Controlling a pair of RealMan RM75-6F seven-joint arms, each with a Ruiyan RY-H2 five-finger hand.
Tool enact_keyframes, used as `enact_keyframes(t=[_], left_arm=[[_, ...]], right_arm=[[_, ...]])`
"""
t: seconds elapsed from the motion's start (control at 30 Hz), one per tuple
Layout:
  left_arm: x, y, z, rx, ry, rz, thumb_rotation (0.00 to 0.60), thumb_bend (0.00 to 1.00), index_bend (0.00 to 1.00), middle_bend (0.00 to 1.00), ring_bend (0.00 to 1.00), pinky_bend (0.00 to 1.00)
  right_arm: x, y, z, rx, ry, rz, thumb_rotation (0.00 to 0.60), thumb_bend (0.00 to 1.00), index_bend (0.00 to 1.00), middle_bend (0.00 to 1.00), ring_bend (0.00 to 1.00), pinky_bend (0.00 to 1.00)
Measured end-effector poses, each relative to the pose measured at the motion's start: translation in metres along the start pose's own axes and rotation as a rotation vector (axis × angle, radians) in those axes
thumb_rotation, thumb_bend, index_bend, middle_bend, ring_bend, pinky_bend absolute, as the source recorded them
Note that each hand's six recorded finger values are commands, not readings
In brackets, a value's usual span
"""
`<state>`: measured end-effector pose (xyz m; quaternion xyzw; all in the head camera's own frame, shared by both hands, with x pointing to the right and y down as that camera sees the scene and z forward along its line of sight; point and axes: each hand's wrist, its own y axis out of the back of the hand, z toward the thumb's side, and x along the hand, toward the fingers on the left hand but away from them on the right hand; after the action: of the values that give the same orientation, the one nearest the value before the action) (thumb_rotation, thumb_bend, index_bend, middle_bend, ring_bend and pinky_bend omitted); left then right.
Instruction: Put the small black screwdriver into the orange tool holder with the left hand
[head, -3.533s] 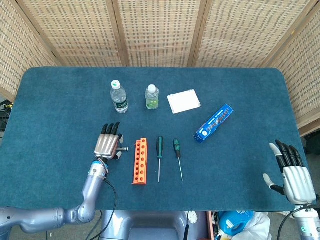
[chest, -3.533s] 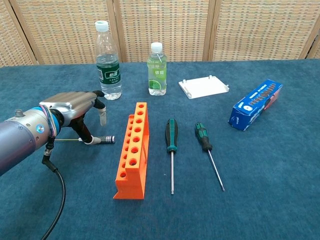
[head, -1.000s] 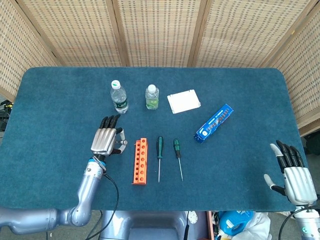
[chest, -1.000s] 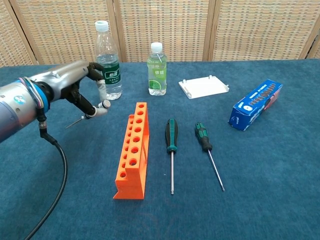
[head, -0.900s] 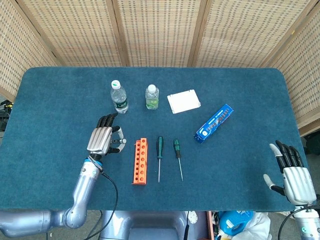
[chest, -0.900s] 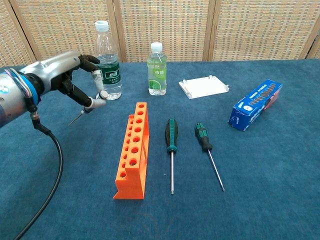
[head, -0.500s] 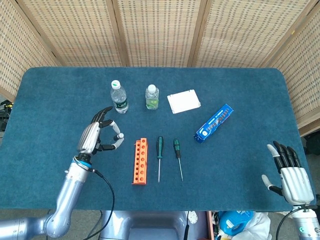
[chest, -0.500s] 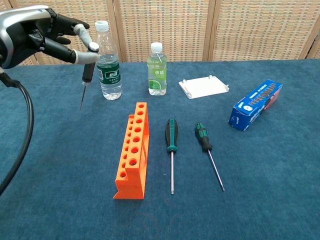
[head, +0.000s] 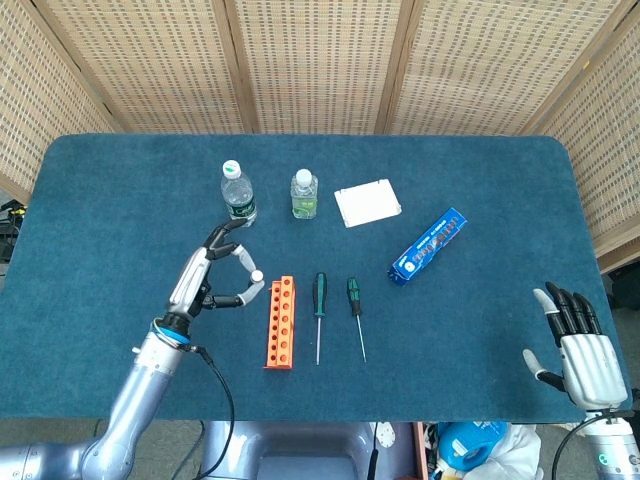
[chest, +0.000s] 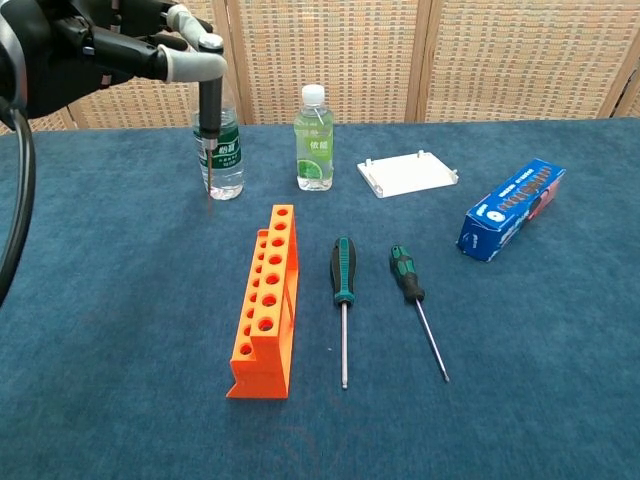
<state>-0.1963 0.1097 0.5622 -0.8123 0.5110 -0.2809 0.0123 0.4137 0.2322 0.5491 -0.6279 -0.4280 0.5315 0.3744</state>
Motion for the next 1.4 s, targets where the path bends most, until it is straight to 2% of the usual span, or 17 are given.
enact_keyframes(t=[0.23, 0.37, 0.6, 0.87, 1.4], left_arm=[[-0.003, -0.025, 0.003, -0.018, -0.023, -0.068, 0.6, 0.4, 0.71, 0.12, 0.0, 0.0], [-0.004, -0.04, 0.007, -0.078, -0.044, -0.099, 0.6, 0.4, 0.71, 0.13, 0.0, 0.0], [-0.007, -0.06, 0.01, -0.128, -0.097, -0.118, 0.6, 0.4, 0.72, 0.13, 0.0, 0.0], [-0.007, -0.056, 0.008, -0.179, -0.103, -0.109, 0.6, 0.4, 0.72, 0.13, 0.0, 0.0], [-0.006, -0.045, 0.0, -0.174, -0.084, -0.101, 0.6, 0.41, 0.72, 0.13, 0.0, 0.0]], right_arm=[[-0.001, -0.001, -0.001, -0.004, -0.003, 0.003, 0.6, 0.28, 0.0, 0.0, 0.0, 0.0], [-0.001, 0.0, -0.002, -0.006, -0.003, 0.002, 0.6, 0.28, 0.0, 0.0, 0.0, 0.0], [-0.001, 0.001, -0.001, -0.021, 0.0, -0.007, 0.6, 0.28, 0.0, 0.0, 0.0, 0.0], [-0.001, 0.001, -0.002, -0.017, -0.003, -0.007, 0.6, 0.28, 0.0, 0.0, 0.0, 0.0], [-0.002, -0.001, 0.001, -0.014, 0.003, -0.001, 0.6, 0.28, 0.0, 0.0, 0.0, 0.0]])
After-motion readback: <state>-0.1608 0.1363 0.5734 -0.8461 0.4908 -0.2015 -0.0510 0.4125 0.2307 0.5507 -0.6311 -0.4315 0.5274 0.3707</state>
